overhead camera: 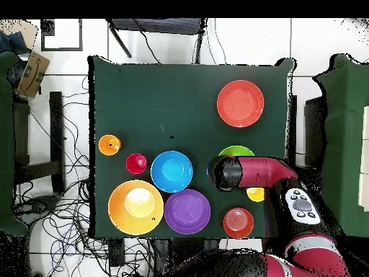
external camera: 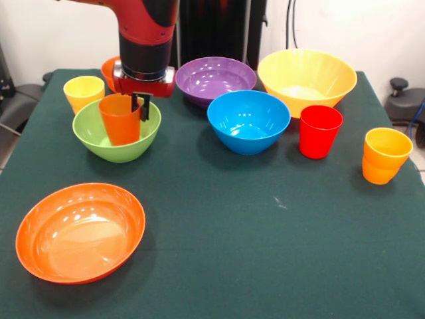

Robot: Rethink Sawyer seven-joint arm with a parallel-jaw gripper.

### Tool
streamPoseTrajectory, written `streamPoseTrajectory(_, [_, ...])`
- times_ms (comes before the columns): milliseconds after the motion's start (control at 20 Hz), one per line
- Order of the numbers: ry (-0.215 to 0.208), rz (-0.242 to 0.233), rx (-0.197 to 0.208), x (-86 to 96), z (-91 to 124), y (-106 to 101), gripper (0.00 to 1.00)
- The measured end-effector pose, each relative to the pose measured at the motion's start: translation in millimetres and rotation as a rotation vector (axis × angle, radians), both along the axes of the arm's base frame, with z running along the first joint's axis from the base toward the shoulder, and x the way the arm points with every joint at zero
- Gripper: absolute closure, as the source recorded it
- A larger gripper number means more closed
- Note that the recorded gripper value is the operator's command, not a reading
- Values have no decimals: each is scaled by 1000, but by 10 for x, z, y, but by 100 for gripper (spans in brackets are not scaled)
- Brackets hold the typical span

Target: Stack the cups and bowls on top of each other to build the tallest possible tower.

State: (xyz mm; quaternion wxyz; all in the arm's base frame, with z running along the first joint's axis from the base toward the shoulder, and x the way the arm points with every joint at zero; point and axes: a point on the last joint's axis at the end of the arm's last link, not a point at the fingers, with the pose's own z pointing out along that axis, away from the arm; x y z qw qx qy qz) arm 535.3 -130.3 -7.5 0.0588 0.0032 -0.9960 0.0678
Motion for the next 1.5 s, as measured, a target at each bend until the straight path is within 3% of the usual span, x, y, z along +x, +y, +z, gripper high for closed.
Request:
streamPoseTrajectory(350, [2,0,1,-5,-8,3,100])
streamPoseTrajectory(400, [2,0,1,-5,-10,3,0])
streamPoseTrajectory(1050, [-3,0,-2,10,15,-6,0])
streamPoseTrajectory(1500, [-38,1,-20,122,200,-61,0])
